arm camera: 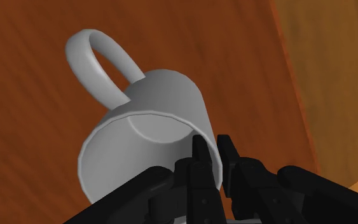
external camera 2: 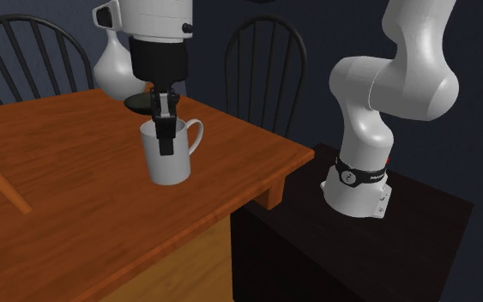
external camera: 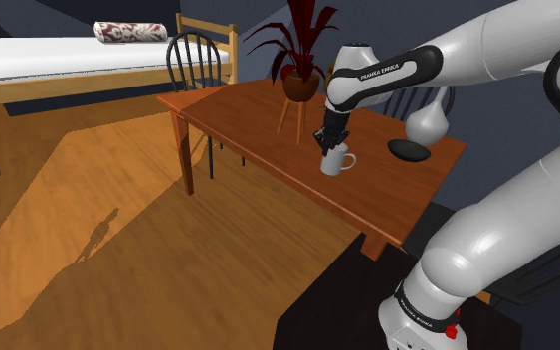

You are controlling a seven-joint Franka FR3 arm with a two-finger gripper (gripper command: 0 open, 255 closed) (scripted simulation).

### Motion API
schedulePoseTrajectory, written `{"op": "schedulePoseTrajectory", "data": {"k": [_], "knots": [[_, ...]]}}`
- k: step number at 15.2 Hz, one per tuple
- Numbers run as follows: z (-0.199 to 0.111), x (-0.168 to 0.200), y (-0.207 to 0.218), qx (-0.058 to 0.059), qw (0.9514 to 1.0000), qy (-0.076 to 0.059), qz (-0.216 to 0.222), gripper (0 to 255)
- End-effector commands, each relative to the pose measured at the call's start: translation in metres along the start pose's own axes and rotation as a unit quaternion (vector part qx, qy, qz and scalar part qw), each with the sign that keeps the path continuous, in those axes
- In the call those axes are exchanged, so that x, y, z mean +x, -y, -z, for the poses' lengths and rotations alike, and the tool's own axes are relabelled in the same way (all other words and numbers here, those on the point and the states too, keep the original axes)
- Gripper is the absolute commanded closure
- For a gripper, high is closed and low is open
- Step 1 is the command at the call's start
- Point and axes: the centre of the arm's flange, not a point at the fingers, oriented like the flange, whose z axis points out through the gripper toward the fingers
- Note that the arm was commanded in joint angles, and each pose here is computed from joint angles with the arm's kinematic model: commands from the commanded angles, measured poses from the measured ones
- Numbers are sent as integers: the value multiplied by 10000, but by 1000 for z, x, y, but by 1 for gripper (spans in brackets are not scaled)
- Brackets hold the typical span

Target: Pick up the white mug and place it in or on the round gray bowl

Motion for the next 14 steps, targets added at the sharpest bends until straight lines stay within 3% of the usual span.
{"op": "schedulePoseTrajectory", "data": {"k": [1,14], "knots": [[11,1,0,0,10000,1,0,255],[79,7,-2,0,10000,1,0,255]]}}
